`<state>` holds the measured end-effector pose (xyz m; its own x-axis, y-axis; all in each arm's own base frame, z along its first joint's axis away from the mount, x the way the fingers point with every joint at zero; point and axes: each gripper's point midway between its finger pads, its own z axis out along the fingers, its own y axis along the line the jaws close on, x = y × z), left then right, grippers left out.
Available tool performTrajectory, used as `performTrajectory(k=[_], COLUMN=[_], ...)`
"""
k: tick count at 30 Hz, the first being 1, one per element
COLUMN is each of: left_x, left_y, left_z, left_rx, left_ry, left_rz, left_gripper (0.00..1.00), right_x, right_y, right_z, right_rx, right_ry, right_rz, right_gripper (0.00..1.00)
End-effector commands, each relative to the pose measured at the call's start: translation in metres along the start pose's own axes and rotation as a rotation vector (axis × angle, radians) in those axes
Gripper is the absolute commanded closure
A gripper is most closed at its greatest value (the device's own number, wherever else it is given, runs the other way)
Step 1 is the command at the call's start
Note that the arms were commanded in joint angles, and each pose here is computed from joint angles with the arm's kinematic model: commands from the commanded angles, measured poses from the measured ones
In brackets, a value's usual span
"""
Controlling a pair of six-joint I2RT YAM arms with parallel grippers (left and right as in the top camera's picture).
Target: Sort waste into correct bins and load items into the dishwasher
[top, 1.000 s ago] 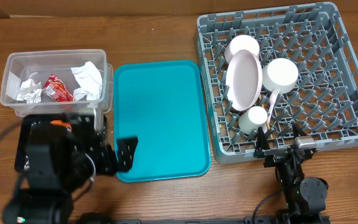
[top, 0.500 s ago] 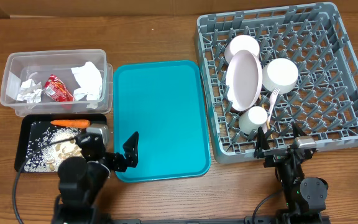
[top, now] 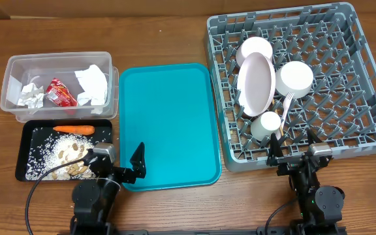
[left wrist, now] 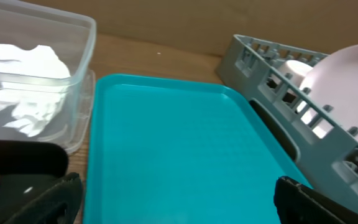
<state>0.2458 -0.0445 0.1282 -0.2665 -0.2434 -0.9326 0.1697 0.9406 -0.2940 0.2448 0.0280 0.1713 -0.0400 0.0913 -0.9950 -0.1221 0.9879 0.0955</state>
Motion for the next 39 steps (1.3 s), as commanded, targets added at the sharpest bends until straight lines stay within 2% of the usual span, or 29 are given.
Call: performTrajectory(k=[1, 6, 8, 11, 18, 39], left_x=[-0.007, -0.020, -0.028, -0.033, -0.033, -0.033], left_y=[0.012, 0.024, 0.021, 0.019, 0.019, 0.018], left_z=[-0.002, -0.007, -0.010, -0.013, -0.013, -0.013], left_rx=[-0.074, -0.154, -0.152, -0.154, -0.157, -0.153], left_ry=[-0.048, -0.106, -0.138, -0.160, -0.156, -0.156], left_rz=[0.018, 0.124, 0.219, 0.281, 0.327, 0.327], left_gripper=[0.00, 0.00, 0.00, 0.00, 0.00, 0.00], right_x=[0.002, 0.002, 0.002, 0.002, 0.002, 0.002], right_y=[0.001, 0.001, 0.001, 0.001, 0.001, 0.001], right_z=[0.000, 0.000, 0.000, 0.000, 0.000, 0.000], right_rx=[-0.006, -0.006, -0.006, -0.006, -0.006, -0.006], right_ry=[-0.004, -0.004, -0.004, -0.004, -0.004, -0.004], right_rz=[-0.006, -0.006, -0.006, -0.006, -0.006, -0.006], right_gripper=[0.00, 0.00, 0.00, 0.00, 0.00, 0.00])
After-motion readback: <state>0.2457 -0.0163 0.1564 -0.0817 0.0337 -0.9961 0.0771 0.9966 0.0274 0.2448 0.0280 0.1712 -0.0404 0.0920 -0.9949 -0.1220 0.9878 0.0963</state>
